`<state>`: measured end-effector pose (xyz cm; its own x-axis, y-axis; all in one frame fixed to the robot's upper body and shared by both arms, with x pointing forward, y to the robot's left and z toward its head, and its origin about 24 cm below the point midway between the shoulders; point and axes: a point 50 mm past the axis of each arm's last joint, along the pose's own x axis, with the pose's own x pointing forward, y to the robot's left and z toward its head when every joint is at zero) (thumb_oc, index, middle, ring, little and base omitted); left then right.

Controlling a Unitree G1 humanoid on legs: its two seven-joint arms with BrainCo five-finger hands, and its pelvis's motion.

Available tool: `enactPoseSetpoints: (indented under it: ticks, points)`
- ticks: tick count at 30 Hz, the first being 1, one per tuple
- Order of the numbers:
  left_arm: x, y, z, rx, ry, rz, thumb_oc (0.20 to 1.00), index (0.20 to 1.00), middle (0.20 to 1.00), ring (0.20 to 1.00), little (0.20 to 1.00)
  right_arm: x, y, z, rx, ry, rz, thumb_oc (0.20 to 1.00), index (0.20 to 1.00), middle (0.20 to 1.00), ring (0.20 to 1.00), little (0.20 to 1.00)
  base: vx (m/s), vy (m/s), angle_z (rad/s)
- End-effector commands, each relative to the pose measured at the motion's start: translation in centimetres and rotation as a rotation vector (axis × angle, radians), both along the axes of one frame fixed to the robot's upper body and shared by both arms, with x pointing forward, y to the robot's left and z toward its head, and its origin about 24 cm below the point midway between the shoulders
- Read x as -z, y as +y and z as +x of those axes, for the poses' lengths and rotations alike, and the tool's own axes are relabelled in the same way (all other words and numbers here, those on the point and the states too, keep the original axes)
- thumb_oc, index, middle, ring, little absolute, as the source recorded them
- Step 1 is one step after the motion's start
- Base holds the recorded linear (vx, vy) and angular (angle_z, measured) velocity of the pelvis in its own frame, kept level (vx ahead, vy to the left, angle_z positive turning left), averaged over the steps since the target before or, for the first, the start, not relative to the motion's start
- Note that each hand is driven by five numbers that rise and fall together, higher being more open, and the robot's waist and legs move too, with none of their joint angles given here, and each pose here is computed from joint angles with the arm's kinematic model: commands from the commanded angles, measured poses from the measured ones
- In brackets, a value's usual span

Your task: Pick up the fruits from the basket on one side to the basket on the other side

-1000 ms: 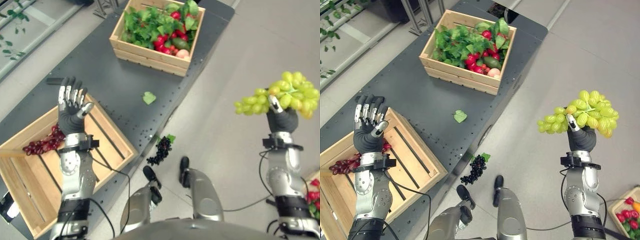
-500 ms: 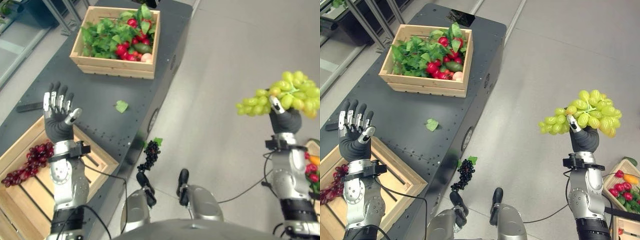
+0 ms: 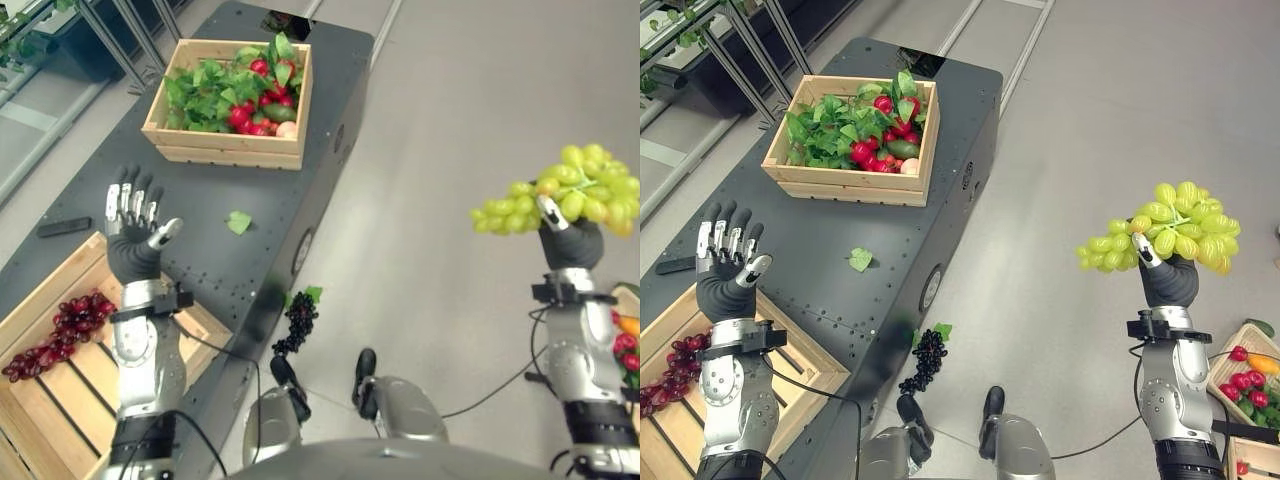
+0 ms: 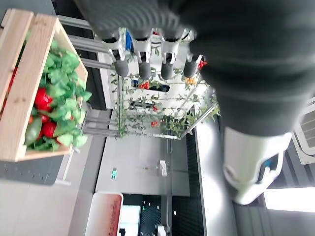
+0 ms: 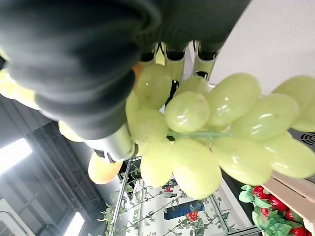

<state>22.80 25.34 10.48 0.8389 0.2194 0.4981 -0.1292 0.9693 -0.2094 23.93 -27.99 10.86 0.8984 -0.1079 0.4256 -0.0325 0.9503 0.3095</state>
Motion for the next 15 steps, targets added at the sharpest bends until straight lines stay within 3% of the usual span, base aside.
enactPoseSetpoints:
  ticks: [1,9,15]
  points:
    - [-1.01,0.14,-0.29,0.001,-0.045,0.07,1.0,1.0,1.0,1.0,1.0,-4.28,-0.55,-0.2,0.004,-0.202,-0.076,0.2,0.2,0.2,0.2,0.2,-0.05,-0.144,-0.06]
    - [-1.21,-0.08,-0.43,0.028,-0.056,0.089,1.0,1.0,1.0,1.0,1.0,-4.28,-0.32,-0.07,-0.01,-0.195,-0.097,0.2,0.2,0.2,0.2,0.2,-0.09,-0.059,-0.02]
    - [-0.98,0.19,-0.82,0.015,-0.045,0.102,1.0,1.0,1.0,1.0,1.0,-3.9,0.21,0.22,-0.027,-0.188,-0.074,0.2,0.2,0.2,0.2,0.2,-0.02,0.077,-0.02]
